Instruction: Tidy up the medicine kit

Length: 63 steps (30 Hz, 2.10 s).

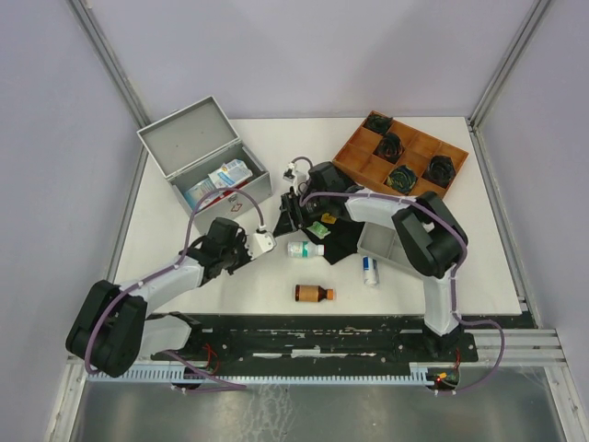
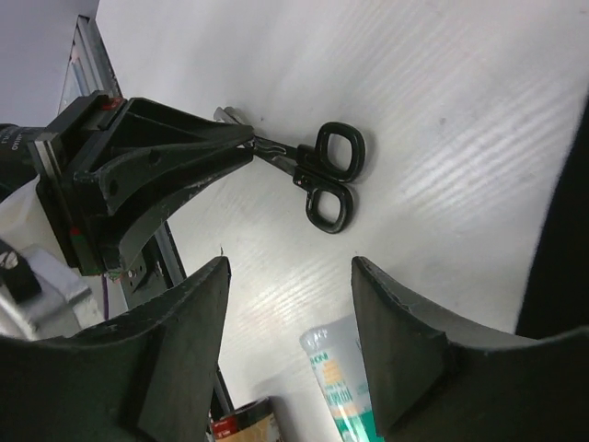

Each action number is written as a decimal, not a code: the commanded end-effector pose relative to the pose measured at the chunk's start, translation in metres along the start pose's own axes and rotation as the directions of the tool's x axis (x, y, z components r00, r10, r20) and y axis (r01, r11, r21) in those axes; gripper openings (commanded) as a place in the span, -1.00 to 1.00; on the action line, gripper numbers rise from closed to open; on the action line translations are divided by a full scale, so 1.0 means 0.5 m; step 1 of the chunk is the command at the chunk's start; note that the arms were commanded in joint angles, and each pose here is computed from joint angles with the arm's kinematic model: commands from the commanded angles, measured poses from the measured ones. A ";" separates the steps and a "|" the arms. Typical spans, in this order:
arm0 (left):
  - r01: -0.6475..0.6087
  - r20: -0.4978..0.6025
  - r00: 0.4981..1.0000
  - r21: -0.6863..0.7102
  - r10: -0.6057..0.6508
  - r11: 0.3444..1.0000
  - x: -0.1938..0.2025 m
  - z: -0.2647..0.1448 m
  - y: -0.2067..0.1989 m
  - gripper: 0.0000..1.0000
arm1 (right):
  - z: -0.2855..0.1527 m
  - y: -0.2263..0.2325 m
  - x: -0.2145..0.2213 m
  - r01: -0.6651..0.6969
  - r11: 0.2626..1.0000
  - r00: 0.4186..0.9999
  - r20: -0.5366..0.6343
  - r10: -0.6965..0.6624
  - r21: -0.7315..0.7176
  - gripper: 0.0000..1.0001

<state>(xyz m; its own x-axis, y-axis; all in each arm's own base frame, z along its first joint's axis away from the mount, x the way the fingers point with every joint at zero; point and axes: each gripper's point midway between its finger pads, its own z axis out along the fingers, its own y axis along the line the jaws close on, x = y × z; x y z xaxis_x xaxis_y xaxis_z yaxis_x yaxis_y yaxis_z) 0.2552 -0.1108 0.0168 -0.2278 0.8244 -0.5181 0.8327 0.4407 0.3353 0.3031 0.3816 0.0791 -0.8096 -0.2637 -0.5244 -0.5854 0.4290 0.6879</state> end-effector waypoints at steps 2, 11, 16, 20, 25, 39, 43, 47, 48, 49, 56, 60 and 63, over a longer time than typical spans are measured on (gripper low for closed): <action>-0.044 -0.013 0.999 0.024 0.044 0.999 0.029 -0.008 -0.025 -0.95 | 0.047 0.035 -0.031 0.052 0.994 0.999 0.013 -0.051 -0.095 0.27; -0.073 0.027 0.997 -0.021 0.074 0.997 0.025 -0.018 -0.020 -0.95 | 0.108 0.005 -0.009 0.048 0.996 0.998 -0.028 -0.050 -0.081 0.26; -0.097 0.056 0.993 -0.053 0.099 0.994 0.024 -0.029 -0.019 -0.95 | 0.134 -0.007 0.001 0.039 0.996 0.998 -0.047 -0.043 -0.082 0.27; -0.114 0.086 0.989 -0.080 0.121 0.990 0.017 -0.037 -0.016 -0.95 | 0.150 -0.002 0.013 0.045 0.995 0.996 -0.072 -0.052 -0.089 0.27; -0.132 0.130 0.981 -0.102 0.145 0.986 0.002 -0.045 -0.015 -0.95 | 0.166 0.013 0.031 0.049 0.992 0.993 -0.100 -0.061 -0.119 0.24; -0.163 0.153 0.971 -0.132 0.182 0.978 0.008 -0.050 -0.023 -0.95 | 0.167 0.059 0.041 0.060 0.966 0.988 -0.126 -0.094 -0.253 -0.05; -0.163 0.156 0.970 -0.135 0.184 0.977 0.007 -0.050 -0.022 -0.94 | 0.163 0.081 0.034 0.045 0.950 0.989 -0.119 -0.086 -0.309 -0.18; -0.165 0.159 0.969 -0.137 0.187 0.977 0.005 -0.050 -0.021 -0.94 | 0.153 0.096 0.029 0.052 0.941 0.989 -0.115 -0.096 -0.335 -0.30; -0.166 0.161 0.969 -0.137 0.187 0.977 0.004 -0.050 -0.021 -0.94 | 0.150 0.098 0.027 0.057 0.940 0.989 -0.111 -0.099 -0.336 -0.34; -0.165 0.164 0.969 -0.136 0.187 0.977 0.002 -0.050 -0.022 -0.94 | 0.147 0.100 0.023 0.057 0.940 0.989 -0.108 -0.099 -0.337 -0.39; -0.130 0.200 0.969 -0.093 0.146 0.987 -0.028 -0.065 -0.023 -0.70 | 0.112 0.102 -0.004 0.095 0.943 0.989 -0.075 -0.125 -0.319 -0.87; -0.082 0.237 0.967 -0.045 0.091 0.996 -0.063 -0.090 -0.024 -0.32 | 0.077 0.112 -0.015 0.165 0.937 0.980 -0.056 -0.191 -0.307 -0.99; -0.064 0.263 0.962 -0.034 0.070 0.997 -0.085 -0.111 -0.021 -0.09 | 0.044 0.127 -0.019 0.220 0.927 0.968 -0.046 -0.245 -0.303 -0.99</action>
<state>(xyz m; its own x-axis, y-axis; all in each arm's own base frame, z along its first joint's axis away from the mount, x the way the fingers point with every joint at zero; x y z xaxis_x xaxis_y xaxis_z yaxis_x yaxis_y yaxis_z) 0.2252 -0.1107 0.0427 -0.0467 0.8043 -0.5924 0.8242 0.3661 0.4321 0.2708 0.4394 0.0621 -0.7573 -0.4185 -0.5014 -0.6080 0.1713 0.7752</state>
